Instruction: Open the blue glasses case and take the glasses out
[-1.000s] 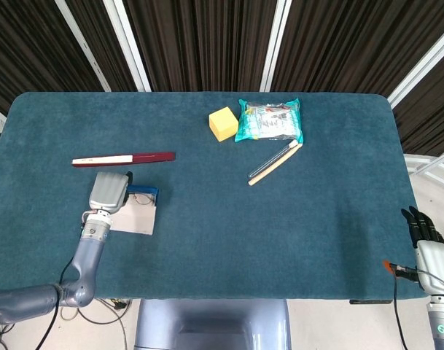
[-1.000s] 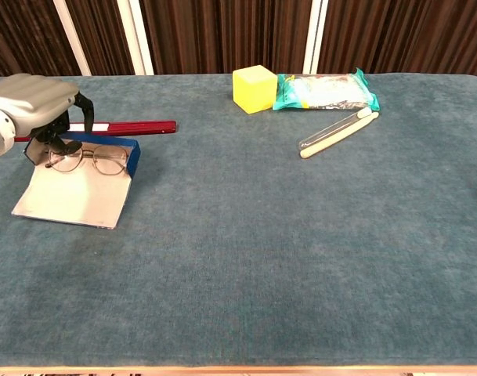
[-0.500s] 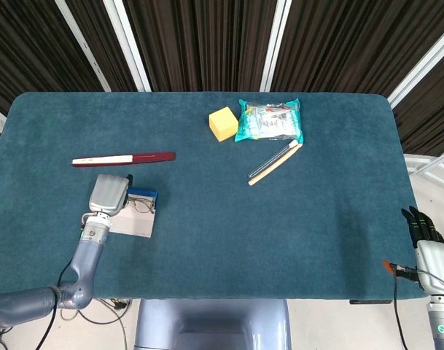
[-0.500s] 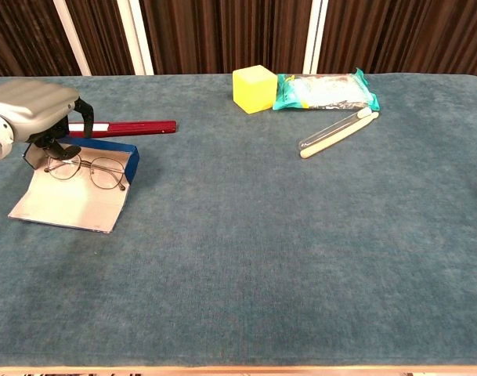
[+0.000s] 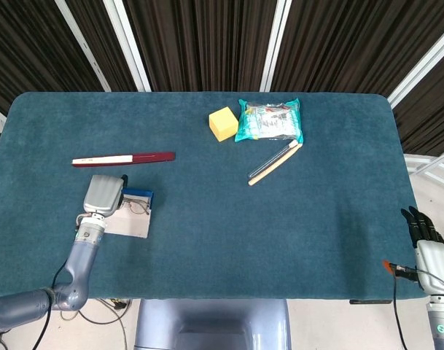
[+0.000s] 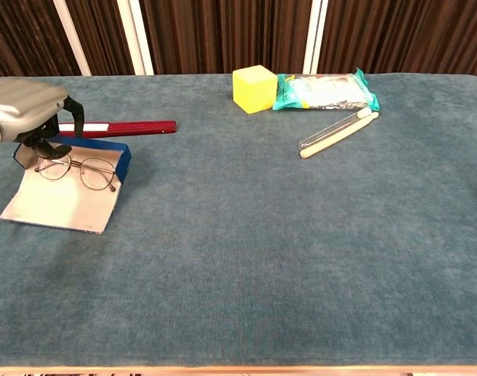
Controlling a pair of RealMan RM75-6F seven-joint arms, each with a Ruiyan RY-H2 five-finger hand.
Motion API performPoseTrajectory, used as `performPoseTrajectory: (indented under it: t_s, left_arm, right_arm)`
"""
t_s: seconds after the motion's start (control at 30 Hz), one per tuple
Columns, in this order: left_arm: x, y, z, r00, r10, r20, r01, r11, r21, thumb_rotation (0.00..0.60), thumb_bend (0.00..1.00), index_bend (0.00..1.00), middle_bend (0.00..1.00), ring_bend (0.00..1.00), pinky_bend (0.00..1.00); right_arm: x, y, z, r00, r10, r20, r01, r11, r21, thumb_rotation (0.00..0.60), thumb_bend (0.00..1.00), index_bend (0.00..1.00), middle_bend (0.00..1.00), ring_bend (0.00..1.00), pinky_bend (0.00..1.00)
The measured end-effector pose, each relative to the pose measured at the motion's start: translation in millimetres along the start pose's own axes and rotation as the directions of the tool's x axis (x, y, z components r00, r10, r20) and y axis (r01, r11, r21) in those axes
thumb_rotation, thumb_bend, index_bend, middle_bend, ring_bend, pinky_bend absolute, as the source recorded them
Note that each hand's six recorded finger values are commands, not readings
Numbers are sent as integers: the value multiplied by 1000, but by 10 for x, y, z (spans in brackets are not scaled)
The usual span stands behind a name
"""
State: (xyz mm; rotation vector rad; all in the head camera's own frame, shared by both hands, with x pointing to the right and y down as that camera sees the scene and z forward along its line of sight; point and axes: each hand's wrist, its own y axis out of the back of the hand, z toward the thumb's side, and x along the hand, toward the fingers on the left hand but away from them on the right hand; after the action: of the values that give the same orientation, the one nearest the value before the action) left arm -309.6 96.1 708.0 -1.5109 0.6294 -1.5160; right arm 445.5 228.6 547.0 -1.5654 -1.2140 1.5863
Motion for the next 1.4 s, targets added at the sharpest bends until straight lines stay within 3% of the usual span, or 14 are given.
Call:
performPoseTrajectory:
  t_s: [0.2,0.63,1.4]
  left_arm:
    - [-10,22,-22,1000,25,2,-25,1000,-6,600,425,565,1000,926,945]
    - [-97,-91,-17,998,35,58,-41,995,94,600,425,568,1000,929,951]
    - [-110,-42,-155,997,73,13,-73,997,34,600,426,574,1000,935,959]
  right_arm:
    - [-1,-4,-2,1000,2,2,-2,1000,-1,600,205,0,0,0,230]
    - [-1,0,-3,1000,2,3,-2,1000,-3,600,204,0,0,0,230]
    - [3,1,0,1000,4,7,-4,1000,-9,600,204,0,0,0,229]
